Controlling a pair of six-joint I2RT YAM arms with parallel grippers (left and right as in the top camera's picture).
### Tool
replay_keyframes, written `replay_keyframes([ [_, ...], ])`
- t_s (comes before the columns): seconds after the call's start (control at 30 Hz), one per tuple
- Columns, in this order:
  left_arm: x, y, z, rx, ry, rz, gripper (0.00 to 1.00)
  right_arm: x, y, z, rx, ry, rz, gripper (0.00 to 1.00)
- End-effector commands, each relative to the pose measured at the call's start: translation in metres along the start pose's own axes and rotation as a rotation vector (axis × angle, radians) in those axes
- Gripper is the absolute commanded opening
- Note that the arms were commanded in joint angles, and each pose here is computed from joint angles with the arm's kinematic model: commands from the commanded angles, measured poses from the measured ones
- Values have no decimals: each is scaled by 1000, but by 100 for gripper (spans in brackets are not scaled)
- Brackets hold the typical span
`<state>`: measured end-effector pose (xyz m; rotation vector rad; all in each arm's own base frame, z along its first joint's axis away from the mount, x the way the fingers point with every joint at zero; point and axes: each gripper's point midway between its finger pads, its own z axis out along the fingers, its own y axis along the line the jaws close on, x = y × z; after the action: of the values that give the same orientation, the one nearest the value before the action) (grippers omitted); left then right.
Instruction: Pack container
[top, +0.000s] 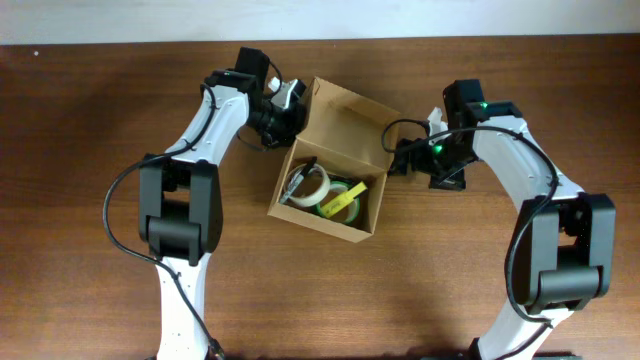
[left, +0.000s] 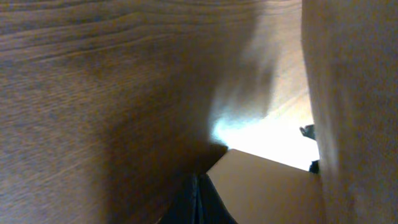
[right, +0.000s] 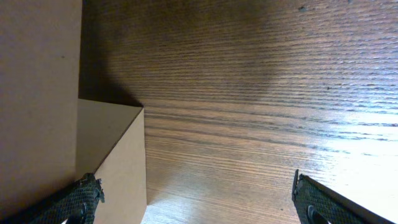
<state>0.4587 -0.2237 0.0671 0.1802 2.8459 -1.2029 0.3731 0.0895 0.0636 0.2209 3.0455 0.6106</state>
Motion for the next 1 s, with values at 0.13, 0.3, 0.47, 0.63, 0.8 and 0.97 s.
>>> replay_keyframes([
  [0.13, -3, -29, -19, 240, 8, -19, 2, -23, 46, -33, -133, -60, -74, 99],
  [0.3, -8, -34, -37, 350, -5, -41, 2, -27, 51, -42, -136, -74, -80, 99],
  [0.47, -10, -37, -56, 442, -13, -74, 10, -26, 51, -43, -135, -70, -78, 99],
  [0.63, -13, -35, -70, 500, -20, -123, 11, -26, 51, -43, -135, -70, -78, 99],
  [0.8, -16, -36, -85, 565, -33, -132, 18, -26, 51, -43, -135, -70, -78, 99],
  [0.97, -17, -38, -93, 608, -38, -137, 20, -26, 51, -43, -135, -70, -78, 99],
])
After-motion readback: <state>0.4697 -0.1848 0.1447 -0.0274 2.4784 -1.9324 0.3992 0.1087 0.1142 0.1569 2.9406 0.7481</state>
